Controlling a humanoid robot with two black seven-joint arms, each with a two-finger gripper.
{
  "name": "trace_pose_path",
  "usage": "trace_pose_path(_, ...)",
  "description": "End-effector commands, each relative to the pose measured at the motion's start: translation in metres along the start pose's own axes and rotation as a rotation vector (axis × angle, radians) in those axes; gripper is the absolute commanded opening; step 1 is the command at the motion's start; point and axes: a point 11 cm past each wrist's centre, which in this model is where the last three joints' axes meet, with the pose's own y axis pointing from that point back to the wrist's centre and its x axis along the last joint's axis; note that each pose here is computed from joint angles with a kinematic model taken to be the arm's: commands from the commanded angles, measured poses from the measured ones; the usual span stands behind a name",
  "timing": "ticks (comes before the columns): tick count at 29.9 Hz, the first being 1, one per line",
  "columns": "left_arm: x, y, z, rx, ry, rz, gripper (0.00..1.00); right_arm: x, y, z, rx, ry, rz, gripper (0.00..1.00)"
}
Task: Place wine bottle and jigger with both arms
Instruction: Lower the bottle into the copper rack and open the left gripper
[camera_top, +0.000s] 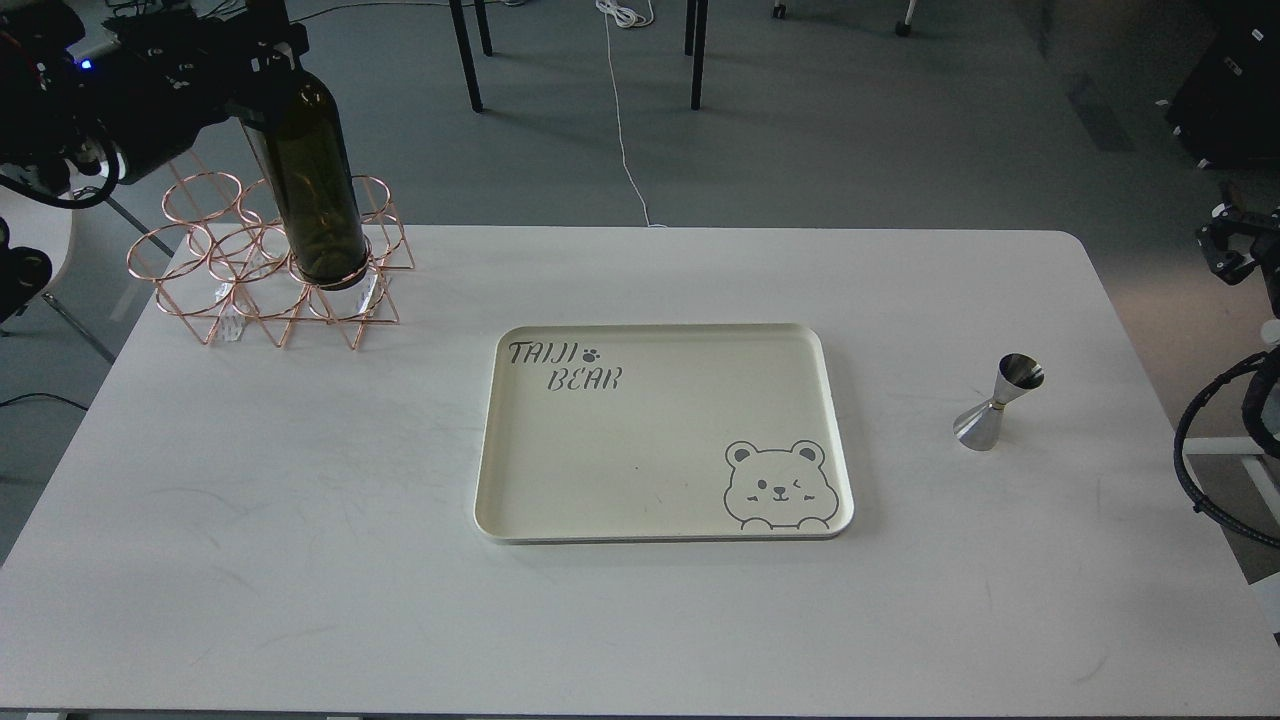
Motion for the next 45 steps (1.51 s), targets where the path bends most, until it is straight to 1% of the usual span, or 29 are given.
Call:
trace_pose_path(1, -0.009, 0.0, -0.003, 0.008, -0.004, -0.017, 0.16, 0.0, 0.0, 0.0, 0.0, 0.001, 0.0, 0.99)
trace_pose_path(6, -0.011, -0.001, -0.005, 0.017, -0.001, -0.001, 0.18, 0.0, 0.0, 0.0, -0.002, 0.003, -0.001, 0.99)
trace_pose_path(12, -0.026, 0.002, -0.009, 0.019, 0.01, -0.027, 0.2, 0.0, 0.0, 0.0, -0.003, 0.004, -0.002, 0.99)
trace_pose_path(22, -0.033, -0.001, -0.003, 0.008, 0.022, -0.034, 0.26, 0.0, 0.0, 0.0, -0.003, 0.004, -0.002, 0.99)
trace_pose_path(26, -0.04, 0.0, -0.008, 0.025, 0.029, -0.047, 0.27, 0.0, 0.0, 0.0, -0.001, 0.002, -0.001, 0.99)
trace_pose_path(30, -0.04, 0.0, -0.008, 0.026, 0.026, -0.037, 0.29, 0.0, 0.0, 0.0, -0.002, 0.003, -0.001, 0.99)
trace_pose_path(36, -0.041, -0.003, -0.004, 0.018, 0.032, -0.034, 0.4, 0.0, 0.0, 0.0, -0.002, 0.003, -0.001, 0.99)
trace_pose_path(38, -0.041, -0.003, -0.004, 0.018, 0.032, -0.034, 0.47, 0.0, 0.0, 0.0, -0.002, 0.003, -0.001, 0.99)
trace_pose_path(40, -0.042, -0.003, -0.004, 0.017, 0.031, -0.034, 0.58, 0.0, 0.0, 0.0, -0.002, 0.003, -0.001, 0.99)
trace_pose_path(45, -0.041, -0.004, -0.003, 0.016, 0.033, -0.032, 0.67, 0.0, 0.0, 0.0, -0.002, 0.003, -0.001, 0.99)
